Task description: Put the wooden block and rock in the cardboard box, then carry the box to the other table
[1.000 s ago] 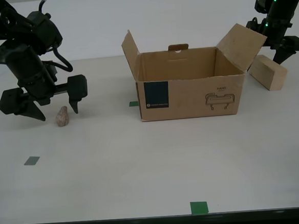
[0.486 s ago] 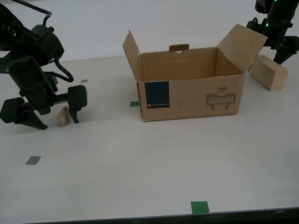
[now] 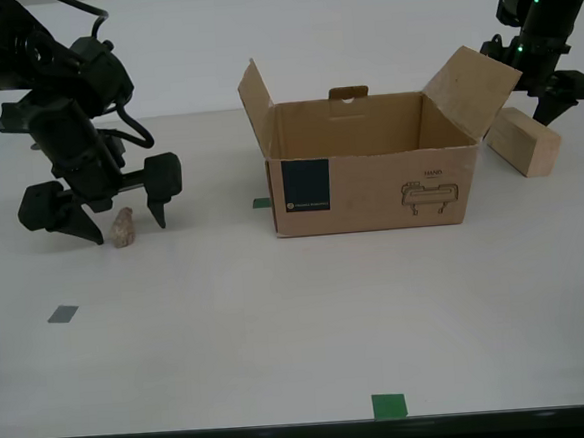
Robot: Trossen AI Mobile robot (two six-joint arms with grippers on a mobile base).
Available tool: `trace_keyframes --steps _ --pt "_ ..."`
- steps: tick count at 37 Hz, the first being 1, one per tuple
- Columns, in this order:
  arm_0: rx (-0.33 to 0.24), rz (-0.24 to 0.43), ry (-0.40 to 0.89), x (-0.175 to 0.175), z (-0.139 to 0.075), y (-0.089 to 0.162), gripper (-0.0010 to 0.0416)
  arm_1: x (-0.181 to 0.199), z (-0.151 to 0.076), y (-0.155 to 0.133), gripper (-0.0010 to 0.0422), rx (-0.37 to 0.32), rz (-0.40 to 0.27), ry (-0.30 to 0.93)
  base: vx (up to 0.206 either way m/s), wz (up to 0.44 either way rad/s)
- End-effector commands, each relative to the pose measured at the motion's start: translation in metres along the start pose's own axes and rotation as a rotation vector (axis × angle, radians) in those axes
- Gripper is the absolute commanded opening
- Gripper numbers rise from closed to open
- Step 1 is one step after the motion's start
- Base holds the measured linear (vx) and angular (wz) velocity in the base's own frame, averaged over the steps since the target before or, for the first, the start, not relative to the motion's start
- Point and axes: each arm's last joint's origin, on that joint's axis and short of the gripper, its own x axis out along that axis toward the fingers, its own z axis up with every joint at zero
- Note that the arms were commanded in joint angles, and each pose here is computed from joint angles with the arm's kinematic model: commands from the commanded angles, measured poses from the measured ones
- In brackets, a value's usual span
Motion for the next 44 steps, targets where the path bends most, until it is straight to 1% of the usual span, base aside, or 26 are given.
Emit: trace_keyframes --steps 1,14,19,30,36,44 --pt "0.000 -0.002 0.001 0.000 0.000 0.000 0.0387 0.000 0.000 -0.001 0.0396 -0.001 -0.012 0.013 0.000 0.000" --pt "0.000 -0.001 0.004 0.000 0.000 0.000 0.0387 0.000 0.000 -0.001 0.0396 -0.003 -0.013 0.018 0.000 0.000" --pt "0.002 -0.001 0.011 0.000 -0.001 0.000 0.0387 0.000 -0.002 -0.001 0.0396 -0.014 -0.028 0.036 0.000 0.000" --pt "0.011 0.003 0.059 0.005 -0.009 0.000 0.0386 0.000 -0.002 -0.001 0.0396 -0.013 -0.025 0.042 0.000 0.000" --pt "0.014 0.005 0.084 0.014 -0.016 0.000 0.0375 -0.003 -0.001 -0.001 0.0396 -0.013 -0.007 0.080 0.000 0.000" --pt "0.013 0.004 0.077 0.017 -0.018 -0.001 0.0352 -0.004 0.002 -0.002 0.0396 -0.014 -0.011 0.072 0.000 0.000"
